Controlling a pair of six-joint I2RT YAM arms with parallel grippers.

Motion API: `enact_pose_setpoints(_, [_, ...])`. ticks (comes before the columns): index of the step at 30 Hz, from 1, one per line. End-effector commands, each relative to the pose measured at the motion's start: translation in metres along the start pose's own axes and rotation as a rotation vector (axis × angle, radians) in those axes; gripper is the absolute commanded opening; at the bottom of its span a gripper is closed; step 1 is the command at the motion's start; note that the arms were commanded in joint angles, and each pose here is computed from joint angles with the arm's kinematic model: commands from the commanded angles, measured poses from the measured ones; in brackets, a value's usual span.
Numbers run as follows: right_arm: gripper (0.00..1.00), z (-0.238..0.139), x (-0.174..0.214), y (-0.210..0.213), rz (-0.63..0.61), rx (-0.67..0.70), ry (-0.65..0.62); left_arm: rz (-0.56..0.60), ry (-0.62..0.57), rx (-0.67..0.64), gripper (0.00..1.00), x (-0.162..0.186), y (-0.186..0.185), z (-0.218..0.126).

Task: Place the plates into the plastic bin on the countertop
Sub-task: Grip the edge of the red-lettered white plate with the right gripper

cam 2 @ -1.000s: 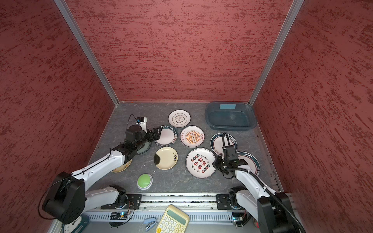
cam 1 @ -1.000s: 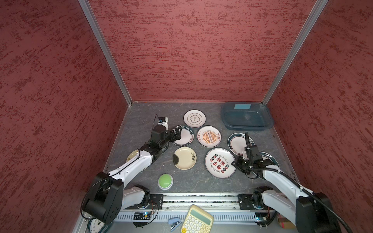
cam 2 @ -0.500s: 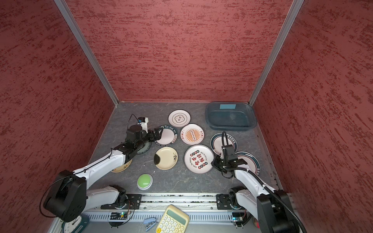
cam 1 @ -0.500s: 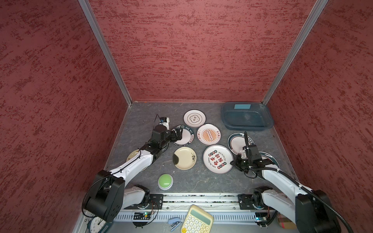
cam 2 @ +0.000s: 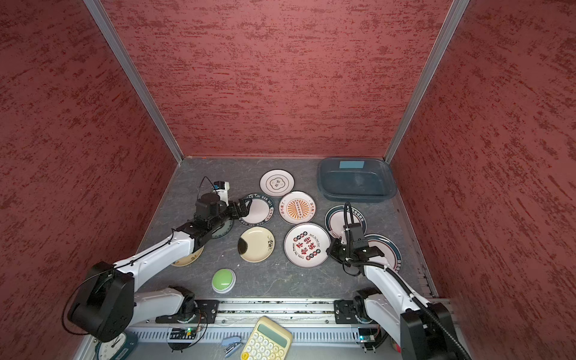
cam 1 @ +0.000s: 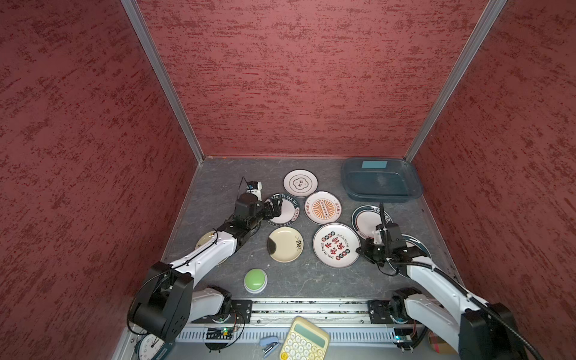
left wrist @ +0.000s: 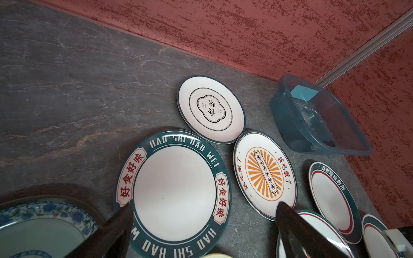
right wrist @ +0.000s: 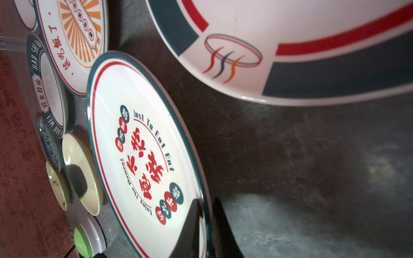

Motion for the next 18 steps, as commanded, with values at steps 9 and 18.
enact_pose_setpoints(9, [0.0, -0.025, -0.01, 0.008, -0.02, 0.094, -0.084, -0.027, -0.005, 0.03, 0.99, -0.004, -0.002, 0.001])
enact_pose_setpoints(18, [0.0, -0.039, -0.016, 0.023, -0.042, 0.089, -0.119, -0.018, 0.018, 0.068, 0.99, -0.003, -0.007, 0.003])
Point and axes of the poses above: each gripper's point midway between its finger pads, its own z axis out along the fingers, its own y axis along the line the jaws close on, x = y × z, the point moved 7 cm from there along -z, back along the fingers, and after that the axes turned 13 degrees about z, right-handed, at the moved point
